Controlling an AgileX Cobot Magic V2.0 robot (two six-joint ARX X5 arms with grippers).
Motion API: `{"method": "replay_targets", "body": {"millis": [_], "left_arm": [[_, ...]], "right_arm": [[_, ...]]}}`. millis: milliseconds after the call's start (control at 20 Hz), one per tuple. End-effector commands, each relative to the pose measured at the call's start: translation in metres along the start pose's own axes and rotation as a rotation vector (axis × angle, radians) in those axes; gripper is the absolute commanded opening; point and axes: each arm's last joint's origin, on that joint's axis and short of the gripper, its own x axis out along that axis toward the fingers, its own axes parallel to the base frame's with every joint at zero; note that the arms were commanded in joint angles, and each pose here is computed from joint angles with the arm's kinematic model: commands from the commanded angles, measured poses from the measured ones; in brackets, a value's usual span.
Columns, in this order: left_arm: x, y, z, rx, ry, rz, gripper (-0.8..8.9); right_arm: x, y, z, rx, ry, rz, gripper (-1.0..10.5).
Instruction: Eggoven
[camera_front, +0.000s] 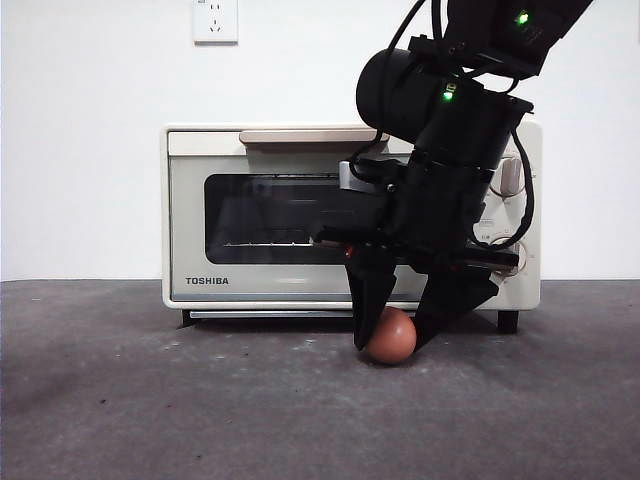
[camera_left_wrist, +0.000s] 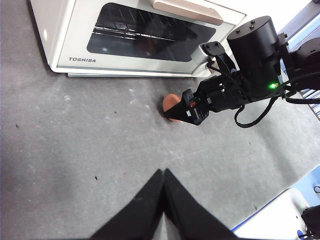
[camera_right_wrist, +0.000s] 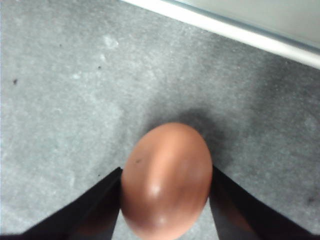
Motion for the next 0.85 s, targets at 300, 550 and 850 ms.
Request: {"method": "replay_targets", "body": {"millis": [300,550,850], "left_arm": [[-0.001,-0.003,0.007,0.025,-0.031,-0.014,0.07],[0.012,0.002,0.024,0.028,-0.061,-0.029,0.07],[0.043,-0.001,0.065,0.083,-0.059,-0.027,0.07]], "right_arm": [[0.003,0.004,0.000,-0.017,0.025,-0.003,0.0],[-0.040,0.012,-0.001,-0.086,-0.020,0.020,0.0],[-0.144,0.025,-0.015,-0.183,-0.219,0.105,0.0]]}}
